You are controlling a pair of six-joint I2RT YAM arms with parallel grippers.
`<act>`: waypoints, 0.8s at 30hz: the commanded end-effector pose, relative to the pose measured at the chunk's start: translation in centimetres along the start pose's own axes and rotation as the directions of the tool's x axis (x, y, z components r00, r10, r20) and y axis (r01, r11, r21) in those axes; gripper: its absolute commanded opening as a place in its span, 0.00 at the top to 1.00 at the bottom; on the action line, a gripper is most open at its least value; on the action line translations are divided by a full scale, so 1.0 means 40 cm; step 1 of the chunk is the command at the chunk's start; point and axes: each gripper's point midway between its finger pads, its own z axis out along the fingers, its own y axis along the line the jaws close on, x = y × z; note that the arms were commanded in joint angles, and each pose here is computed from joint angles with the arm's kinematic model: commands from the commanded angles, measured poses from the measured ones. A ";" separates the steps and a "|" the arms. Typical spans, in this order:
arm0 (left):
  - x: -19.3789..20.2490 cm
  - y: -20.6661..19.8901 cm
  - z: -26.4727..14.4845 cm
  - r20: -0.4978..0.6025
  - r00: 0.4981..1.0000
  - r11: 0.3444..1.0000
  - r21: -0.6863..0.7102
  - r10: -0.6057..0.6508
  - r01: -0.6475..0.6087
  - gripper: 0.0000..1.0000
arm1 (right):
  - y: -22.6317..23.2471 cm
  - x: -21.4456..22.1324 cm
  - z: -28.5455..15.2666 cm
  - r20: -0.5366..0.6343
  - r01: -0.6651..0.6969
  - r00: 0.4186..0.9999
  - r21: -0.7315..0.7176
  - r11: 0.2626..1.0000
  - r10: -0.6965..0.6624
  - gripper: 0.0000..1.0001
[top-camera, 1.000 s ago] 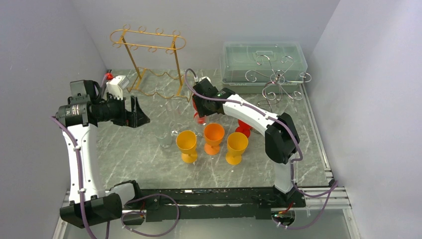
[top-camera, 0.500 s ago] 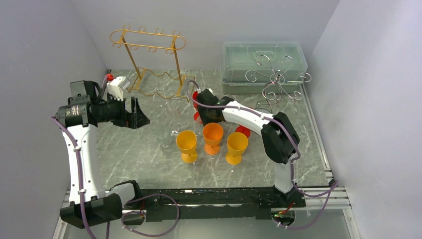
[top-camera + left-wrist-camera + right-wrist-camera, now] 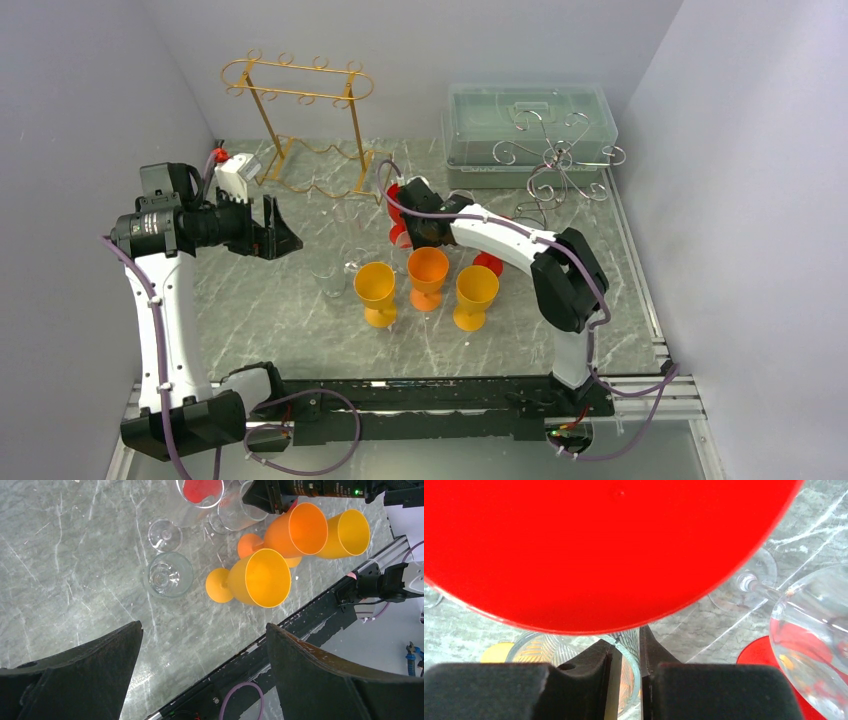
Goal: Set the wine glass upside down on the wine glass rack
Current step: Pick up the wine glass at the center of the board, then turn the wine glass upside down at the wine rack.
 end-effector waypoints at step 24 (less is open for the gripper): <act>-0.096 -0.226 -0.019 0.125 0.992 0.935 0.350 0.023 -0.066 0.01 | 0.278 -0.360 -0.808 0.646 0.089 0.737 -0.388 0.917 0.201 1.00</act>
